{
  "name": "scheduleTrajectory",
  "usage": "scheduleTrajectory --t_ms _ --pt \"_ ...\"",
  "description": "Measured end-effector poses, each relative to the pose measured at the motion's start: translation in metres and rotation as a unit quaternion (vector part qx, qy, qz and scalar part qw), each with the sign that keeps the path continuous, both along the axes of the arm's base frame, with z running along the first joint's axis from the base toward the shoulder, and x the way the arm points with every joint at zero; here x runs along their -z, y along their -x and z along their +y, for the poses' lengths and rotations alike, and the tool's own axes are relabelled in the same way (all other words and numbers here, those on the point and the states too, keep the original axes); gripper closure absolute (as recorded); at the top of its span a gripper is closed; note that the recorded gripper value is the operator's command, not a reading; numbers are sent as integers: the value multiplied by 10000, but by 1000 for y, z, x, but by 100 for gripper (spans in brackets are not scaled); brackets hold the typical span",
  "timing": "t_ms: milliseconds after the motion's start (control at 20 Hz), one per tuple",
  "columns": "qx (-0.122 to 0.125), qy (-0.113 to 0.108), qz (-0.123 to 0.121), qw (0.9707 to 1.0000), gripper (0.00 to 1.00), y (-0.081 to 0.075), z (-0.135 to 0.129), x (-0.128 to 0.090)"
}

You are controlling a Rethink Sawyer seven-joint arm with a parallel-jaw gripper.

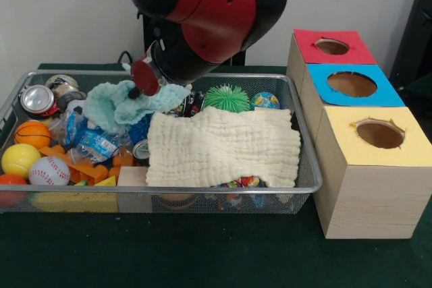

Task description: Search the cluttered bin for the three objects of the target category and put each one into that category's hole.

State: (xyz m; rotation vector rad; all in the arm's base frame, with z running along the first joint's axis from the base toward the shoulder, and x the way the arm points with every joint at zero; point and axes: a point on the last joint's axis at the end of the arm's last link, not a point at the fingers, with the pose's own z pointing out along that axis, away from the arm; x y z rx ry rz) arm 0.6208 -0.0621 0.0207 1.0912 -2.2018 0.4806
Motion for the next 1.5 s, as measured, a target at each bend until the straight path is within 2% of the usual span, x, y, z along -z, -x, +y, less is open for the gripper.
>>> scheduleTrajectory --t_ms 150,450,700,750,1250,1450,1500 --pt "31 -7 -42 10000 100 0 -8 1" --pt "-76 109 -73 9999 100 -1 -15 -1" --pt "-168 41 -245 9996 100 -5 -15 -1" --pt "-213 -10 -352 9992 0 -8 -15 -2" --pt "-231 -177 -591 9978 0 -12 -15 -9" --pt "23 -568 -669 9961 0 -7 -11 -11" --pt "178 -826 -750 9936 0 -4 -9 -11"
